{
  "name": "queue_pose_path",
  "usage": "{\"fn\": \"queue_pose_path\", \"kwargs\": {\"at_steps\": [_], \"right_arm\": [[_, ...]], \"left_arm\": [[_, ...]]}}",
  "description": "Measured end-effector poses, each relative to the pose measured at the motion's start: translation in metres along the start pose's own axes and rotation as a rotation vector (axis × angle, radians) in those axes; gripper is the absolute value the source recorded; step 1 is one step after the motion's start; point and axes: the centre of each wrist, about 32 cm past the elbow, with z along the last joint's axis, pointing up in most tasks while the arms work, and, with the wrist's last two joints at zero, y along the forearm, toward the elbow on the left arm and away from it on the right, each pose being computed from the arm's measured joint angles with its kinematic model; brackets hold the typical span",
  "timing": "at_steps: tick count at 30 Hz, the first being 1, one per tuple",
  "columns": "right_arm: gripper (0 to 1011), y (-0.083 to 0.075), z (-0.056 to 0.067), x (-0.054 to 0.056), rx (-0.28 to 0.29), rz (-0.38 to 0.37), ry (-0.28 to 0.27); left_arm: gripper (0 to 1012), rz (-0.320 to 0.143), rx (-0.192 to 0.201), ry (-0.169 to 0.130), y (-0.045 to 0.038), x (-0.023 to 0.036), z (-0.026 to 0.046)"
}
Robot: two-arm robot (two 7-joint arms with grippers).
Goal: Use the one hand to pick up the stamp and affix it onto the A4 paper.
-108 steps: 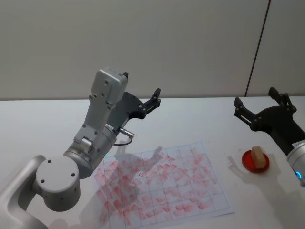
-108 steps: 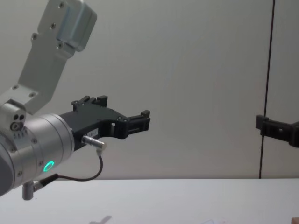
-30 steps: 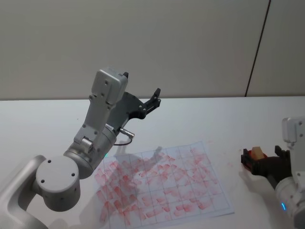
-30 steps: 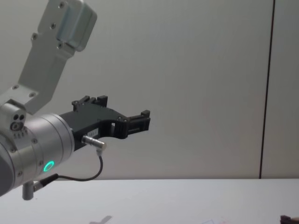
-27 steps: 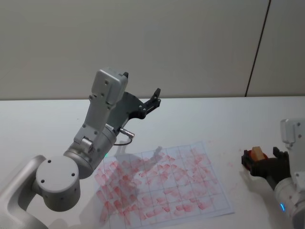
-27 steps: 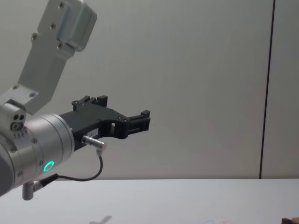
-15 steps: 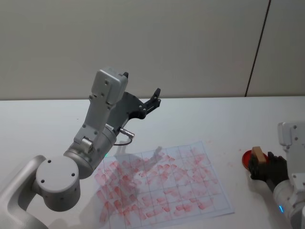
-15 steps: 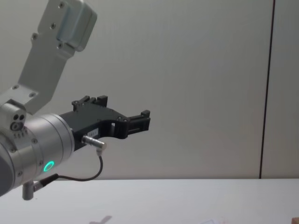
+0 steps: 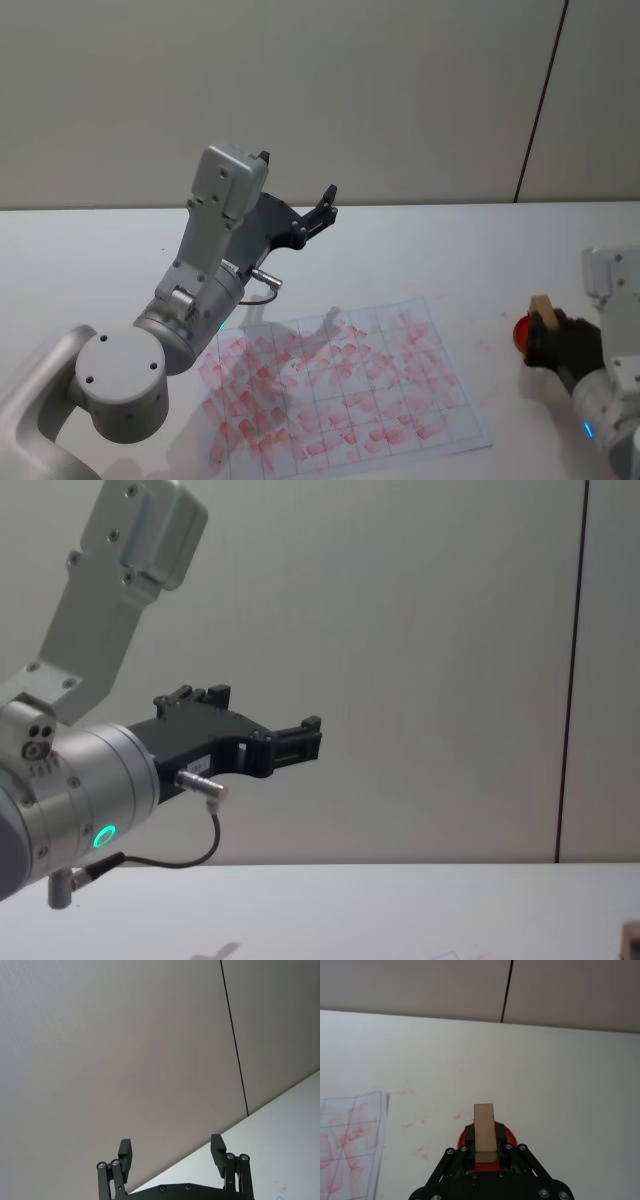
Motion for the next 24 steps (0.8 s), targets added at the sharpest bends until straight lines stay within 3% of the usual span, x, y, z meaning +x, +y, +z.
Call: {"fn": "queue_pose_path", "kwargs": {"at_steps": [13,20,24], "right_arm": [[217,-0.006,0.024,-0.014,0.085,0.120,-0.012],[217,-0.005,0.033,-0.026,0.086,0.196,-0.023],[217,-0.001,0.036,-0.037,0.058,0.250,-0.034]], "left_arm": [[1001,0.000,0.000,0.000,0.0000,0.0000,0.0000],[1001,0.000,0.000,0.000,0.0000,0.0000,0.0000],[1001,0.000,0.000,0.000,0.0000,0.0000,0.0000]]}}
